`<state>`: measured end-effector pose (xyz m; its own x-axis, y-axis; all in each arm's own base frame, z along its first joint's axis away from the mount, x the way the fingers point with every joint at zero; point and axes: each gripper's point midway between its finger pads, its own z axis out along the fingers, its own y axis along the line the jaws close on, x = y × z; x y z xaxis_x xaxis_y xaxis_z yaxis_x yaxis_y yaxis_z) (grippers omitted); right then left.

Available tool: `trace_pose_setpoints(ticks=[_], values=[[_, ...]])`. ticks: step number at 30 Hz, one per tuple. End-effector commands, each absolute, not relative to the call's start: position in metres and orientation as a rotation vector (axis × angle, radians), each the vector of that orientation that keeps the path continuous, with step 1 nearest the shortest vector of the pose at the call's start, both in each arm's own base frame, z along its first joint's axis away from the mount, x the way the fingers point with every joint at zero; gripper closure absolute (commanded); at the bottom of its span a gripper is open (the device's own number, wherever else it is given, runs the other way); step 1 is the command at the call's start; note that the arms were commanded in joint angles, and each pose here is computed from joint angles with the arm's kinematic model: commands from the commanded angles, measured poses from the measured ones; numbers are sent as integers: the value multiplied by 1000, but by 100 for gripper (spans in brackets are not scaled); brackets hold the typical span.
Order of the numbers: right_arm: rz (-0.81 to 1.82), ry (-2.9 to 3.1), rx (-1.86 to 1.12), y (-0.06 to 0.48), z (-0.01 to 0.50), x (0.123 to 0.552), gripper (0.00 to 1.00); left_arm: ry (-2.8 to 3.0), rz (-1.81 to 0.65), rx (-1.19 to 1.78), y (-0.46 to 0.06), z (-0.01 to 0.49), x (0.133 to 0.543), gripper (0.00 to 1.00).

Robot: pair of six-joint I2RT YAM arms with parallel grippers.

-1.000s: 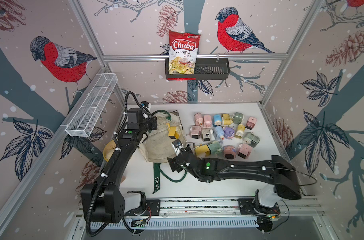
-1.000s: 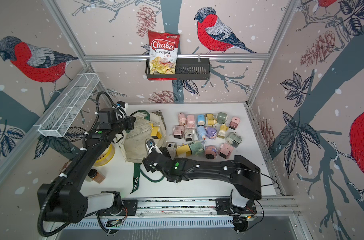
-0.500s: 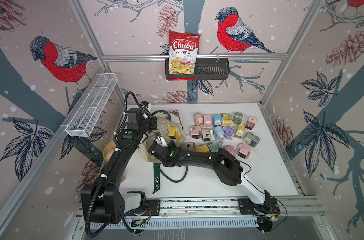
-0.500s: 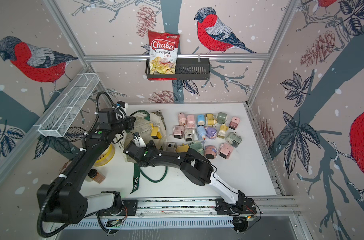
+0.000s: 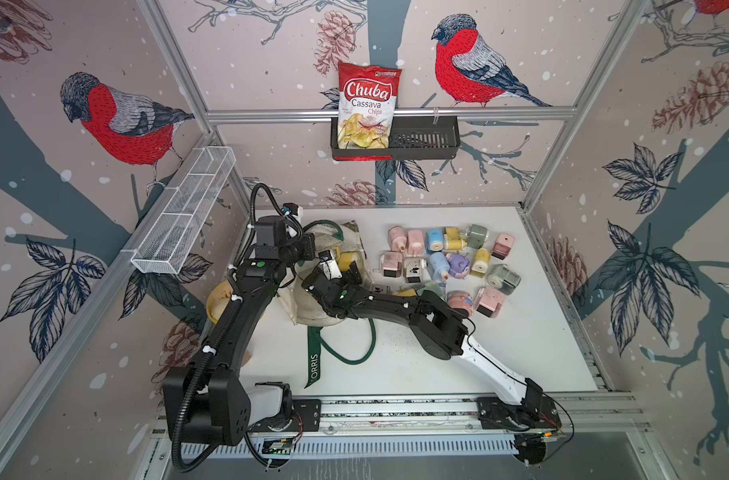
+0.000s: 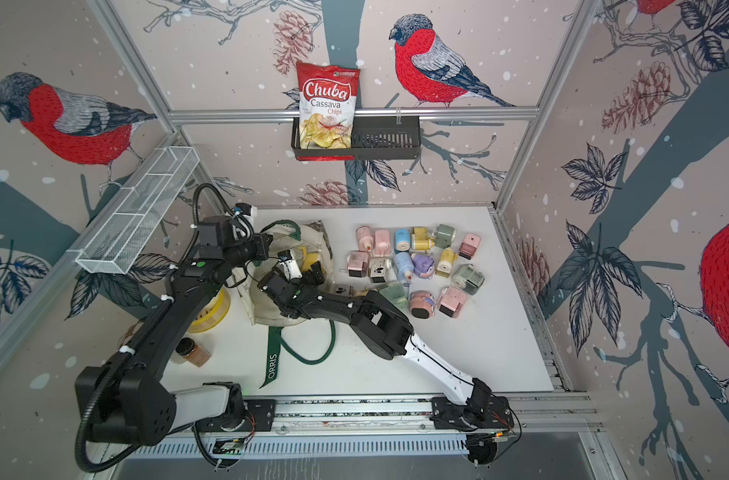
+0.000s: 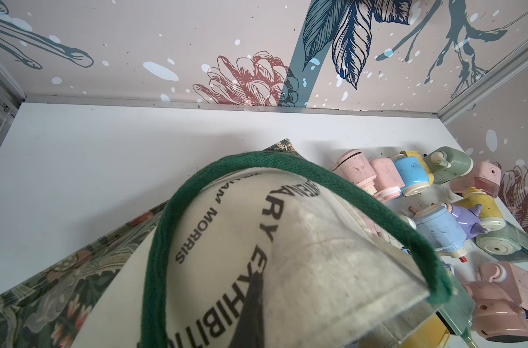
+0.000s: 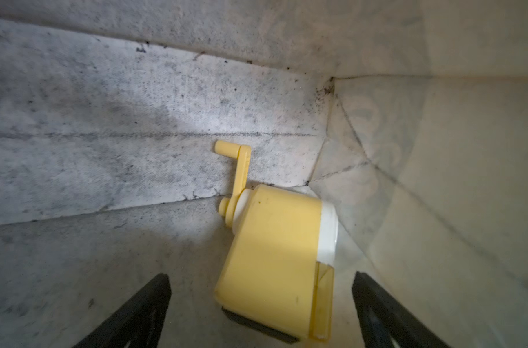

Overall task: Take out the pencil sharpeners from the tote bags
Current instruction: Pick up the pencil sharpener from the canvas bag.

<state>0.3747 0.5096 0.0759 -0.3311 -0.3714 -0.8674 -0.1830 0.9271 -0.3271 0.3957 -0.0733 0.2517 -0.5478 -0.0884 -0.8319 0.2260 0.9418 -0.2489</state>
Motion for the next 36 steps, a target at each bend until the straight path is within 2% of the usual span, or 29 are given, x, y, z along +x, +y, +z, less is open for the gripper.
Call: trace_pose_setpoints(ticks=[1, 9, 16, 22, 30, 36], values=[[-250, 1857, -373, 506, 85, 384, 4, 2081, -414, 102, -75, 259, 400, 100], [-277, 1901, -326, 487, 64, 402, 7, 2086, -418, 102, -76, 257, 401, 100], [-196, 2001, -295, 484, 37, 405, 10, 2085, -417, 102, -75, 257, 400, 100], [-156, 2050, -300, 483, 26, 409, 27, 2087, -415, 104, -76, 257, 400, 100], [6, 2038, -418, 510, 48, 397, 54, 2084, -414, 106, -76, 258, 400, 100], [98, 2014, -510, 535, 73, 370, 60, 2088, -413, 105, -76, 257, 400, 100]])
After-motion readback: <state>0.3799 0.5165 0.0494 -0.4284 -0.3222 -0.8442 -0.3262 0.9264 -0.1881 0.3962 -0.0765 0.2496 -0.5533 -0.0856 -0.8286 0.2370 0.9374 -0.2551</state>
